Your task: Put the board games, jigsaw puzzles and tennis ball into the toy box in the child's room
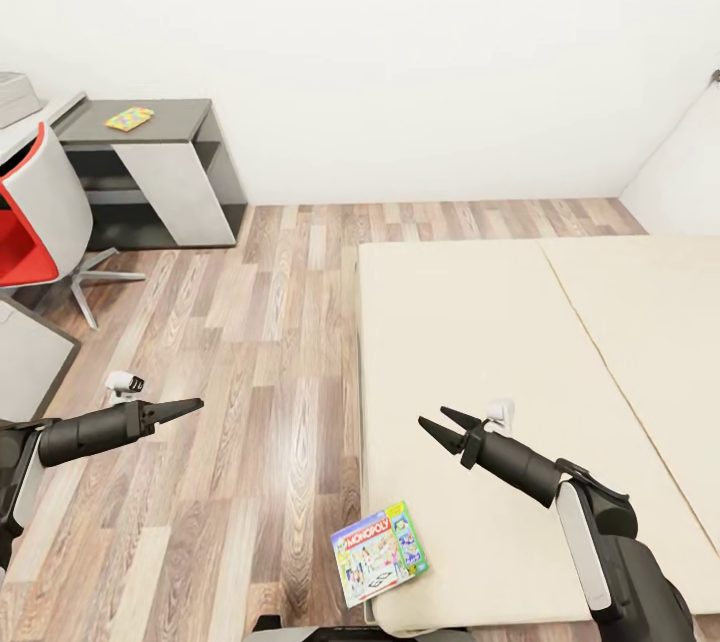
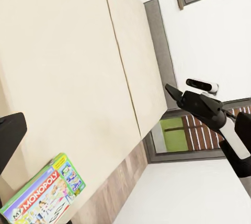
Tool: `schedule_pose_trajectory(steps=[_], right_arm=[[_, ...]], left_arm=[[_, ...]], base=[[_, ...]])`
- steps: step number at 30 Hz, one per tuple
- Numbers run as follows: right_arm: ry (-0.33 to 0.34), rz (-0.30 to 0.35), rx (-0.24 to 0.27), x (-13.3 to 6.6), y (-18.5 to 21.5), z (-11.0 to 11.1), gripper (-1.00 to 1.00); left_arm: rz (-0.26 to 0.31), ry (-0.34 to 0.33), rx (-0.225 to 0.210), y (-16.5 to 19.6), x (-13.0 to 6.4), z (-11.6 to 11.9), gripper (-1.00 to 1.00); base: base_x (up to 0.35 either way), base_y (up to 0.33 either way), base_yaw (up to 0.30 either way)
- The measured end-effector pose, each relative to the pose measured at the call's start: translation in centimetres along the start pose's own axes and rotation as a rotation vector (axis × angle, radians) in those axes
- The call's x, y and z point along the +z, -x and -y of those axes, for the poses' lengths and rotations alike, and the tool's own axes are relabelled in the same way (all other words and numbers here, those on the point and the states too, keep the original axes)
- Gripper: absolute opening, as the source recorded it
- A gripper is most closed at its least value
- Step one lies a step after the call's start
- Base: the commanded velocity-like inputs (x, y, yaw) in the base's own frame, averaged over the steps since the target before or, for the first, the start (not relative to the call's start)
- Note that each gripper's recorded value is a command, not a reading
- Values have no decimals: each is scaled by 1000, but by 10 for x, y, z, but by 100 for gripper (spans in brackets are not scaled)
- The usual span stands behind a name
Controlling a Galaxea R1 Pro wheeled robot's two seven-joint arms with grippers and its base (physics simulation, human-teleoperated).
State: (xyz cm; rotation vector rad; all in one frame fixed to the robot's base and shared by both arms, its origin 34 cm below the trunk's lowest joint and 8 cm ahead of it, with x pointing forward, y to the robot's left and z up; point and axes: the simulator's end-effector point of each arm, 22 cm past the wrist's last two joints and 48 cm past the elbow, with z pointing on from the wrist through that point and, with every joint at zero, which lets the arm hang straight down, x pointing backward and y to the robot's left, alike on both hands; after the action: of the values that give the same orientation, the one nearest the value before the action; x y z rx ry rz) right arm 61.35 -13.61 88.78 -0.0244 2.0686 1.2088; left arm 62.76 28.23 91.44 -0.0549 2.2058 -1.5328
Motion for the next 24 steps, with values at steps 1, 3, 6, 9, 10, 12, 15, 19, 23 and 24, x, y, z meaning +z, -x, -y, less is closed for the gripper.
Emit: schedule_pose_trajectory(steps=[1,3,6,9,10,12,15,19,23,24], right_arm=[[0,0,-1,0,0,0,100],[1,2,-2,0,1,-1,100],[2,4,-5,-1,3,-2,100],[3,6,-9,-1,5,-4,100],[3,7,-10,-1,5,-5,100],[5,9,-13,-2,6,-6,100],[6,12,-16,-2,8,-7,100],[8,15,-21,-3,10,-9,100],[10,19,-24,-3,12,-12,100],[11,19,-25,-3,13,-12,100]], left_arm=[[0,-1,1,0,0,1,100],[1,-1,4,1,-1,2,100],[3,-2,9,2,-1,4,100],[5,-3,13,4,-2,7,100],[6,-4,15,4,-2,7,100],[7,-4,18,5,-2,9,100],[9,-6,22,6,-3,11,100],[11,-8,28,8,-4,14,100],[14,-10,34,9,-5,17,100],[14,-10,35,10,-5,18,100]], base=[[0,0,0],[0,0,0],[0,0,0],[0,0,0],[0,0,0],[0,0,0],[0,0,0],[0,0,0],[0,0,0],[0,0,0]])
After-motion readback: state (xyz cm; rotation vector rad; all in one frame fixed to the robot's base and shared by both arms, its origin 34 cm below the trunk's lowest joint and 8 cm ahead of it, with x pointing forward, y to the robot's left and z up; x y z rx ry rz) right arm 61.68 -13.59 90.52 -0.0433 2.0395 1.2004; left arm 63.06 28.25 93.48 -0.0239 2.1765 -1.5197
